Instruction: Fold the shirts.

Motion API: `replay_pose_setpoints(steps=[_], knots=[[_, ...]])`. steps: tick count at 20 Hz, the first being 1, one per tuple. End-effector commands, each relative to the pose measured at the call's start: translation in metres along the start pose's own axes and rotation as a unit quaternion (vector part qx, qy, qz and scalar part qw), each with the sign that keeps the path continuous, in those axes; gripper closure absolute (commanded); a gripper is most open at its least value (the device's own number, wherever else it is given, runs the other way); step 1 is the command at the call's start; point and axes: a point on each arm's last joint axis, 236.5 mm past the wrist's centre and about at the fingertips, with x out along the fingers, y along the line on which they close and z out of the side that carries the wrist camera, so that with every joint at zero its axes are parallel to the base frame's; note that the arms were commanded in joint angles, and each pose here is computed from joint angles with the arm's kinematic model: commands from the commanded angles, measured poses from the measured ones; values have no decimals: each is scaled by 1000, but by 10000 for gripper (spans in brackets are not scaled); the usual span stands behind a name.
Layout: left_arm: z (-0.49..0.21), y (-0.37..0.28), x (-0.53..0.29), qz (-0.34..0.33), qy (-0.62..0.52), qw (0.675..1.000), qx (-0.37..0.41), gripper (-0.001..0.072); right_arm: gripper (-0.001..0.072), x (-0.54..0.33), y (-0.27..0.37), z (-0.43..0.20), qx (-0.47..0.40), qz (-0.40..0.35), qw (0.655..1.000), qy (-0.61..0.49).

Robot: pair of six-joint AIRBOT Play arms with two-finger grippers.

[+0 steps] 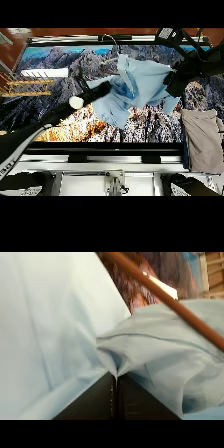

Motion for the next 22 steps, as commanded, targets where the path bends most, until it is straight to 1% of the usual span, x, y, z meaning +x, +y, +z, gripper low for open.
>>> replay_pose_setpoints(steps=[1,2,5,11,16,22], knots=[[73,24,-29,14,-39,999,18,664,651,-20,-19,20,-2,-58,997,-51],[90,29,-37,16,-49,999,13,663,651,-24,-18,28,-3,-61,996,-70],[105,34,-47,14,-34,999,11,663,651,-25,-8,48,0,-37,993,-114],[148,29,-59,9,-73,997,16,663,652,-30,10,69,-6,1,987,-159],[190,26,-76,4,-106,994,27,663,653,-29,21,65,-17,23,988,-151],[213,31,-88,8,-122,992,32,663,653,-34,32,75,-27,43,983,-174]])
